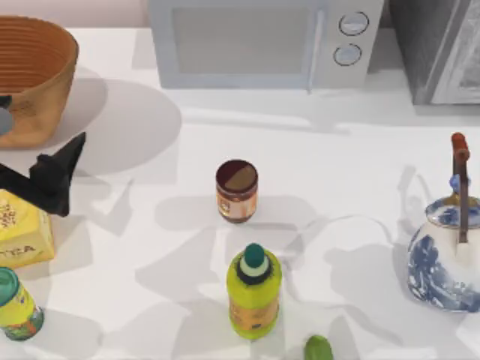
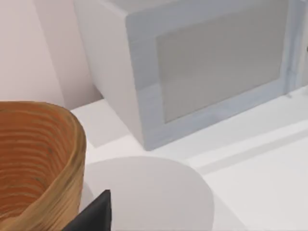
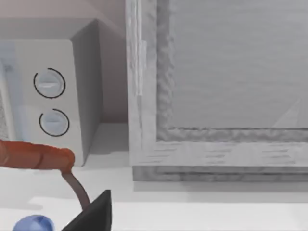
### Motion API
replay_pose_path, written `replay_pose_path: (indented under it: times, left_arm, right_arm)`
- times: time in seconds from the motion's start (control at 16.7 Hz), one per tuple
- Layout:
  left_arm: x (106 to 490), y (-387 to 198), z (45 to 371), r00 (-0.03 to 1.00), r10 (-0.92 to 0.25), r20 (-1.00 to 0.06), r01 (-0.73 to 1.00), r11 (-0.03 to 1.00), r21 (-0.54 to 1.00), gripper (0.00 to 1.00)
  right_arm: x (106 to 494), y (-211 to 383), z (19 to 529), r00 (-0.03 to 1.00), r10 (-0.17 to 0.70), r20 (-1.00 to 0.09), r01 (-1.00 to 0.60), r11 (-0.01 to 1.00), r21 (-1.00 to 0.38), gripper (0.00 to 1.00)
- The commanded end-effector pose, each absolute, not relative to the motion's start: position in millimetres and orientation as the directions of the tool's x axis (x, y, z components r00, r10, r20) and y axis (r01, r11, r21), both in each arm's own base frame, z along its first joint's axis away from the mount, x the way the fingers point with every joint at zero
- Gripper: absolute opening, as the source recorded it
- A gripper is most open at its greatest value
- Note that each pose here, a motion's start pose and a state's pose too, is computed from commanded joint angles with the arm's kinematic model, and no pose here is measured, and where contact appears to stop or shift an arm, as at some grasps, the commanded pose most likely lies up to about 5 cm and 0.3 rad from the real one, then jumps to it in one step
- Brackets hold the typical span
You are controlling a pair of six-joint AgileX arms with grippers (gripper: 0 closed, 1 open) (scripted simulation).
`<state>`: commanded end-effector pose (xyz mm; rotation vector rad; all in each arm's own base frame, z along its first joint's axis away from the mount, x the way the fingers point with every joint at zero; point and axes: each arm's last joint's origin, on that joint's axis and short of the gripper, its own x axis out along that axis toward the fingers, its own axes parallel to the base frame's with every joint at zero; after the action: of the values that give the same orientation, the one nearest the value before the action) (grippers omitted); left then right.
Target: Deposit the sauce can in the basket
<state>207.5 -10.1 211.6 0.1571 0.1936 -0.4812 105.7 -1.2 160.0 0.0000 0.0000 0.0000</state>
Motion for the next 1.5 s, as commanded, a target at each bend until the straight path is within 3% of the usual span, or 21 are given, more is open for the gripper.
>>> replay_pose_path:
  times: [0.18, 0.48, 0.84, 1.14, 1.5]
  left_arm:
    - [251, -18, 199, 0.760, -0.595, -0.261, 0.635, 0.766, 0.100, 1.00]
    - [307, -49, 143, 0.465, -0.839, -0.283, 0.879, 0.476, 0.032, 1.00]
    - [335, -80, 74, 0.183, -0.956, -0.230, 0.981, 0.193, -0.020, 1.00]
    - [346, -84, 45, 0.121, -0.972, -0.200, 0.992, 0.124, -0.002, 1.00]
    - [346, -83, 43, 0.123, -0.972, -0.200, 0.992, 0.126, -0.003, 1.00]
  right_arm:
    - [106, -1, 160, 1.000, 0.000, 0.000, 0.000, 1.000, 0.000, 1.00]
    - [106, -1, 160, 1.000, 0.000, 0.000, 0.000, 1.000, 0.000, 1.00]
    - [106, -1, 160, 1.000, 0.000, 0.000, 0.000, 1.000, 0.000, 1.00]
    - [106, -1, 160, 1.000, 0.000, 0.000, 0.000, 1.000, 0.000, 1.00]
    - [106, -1, 160, 1.000, 0.000, 0.000, 0.000, 1.000, 0.000, 1.00]
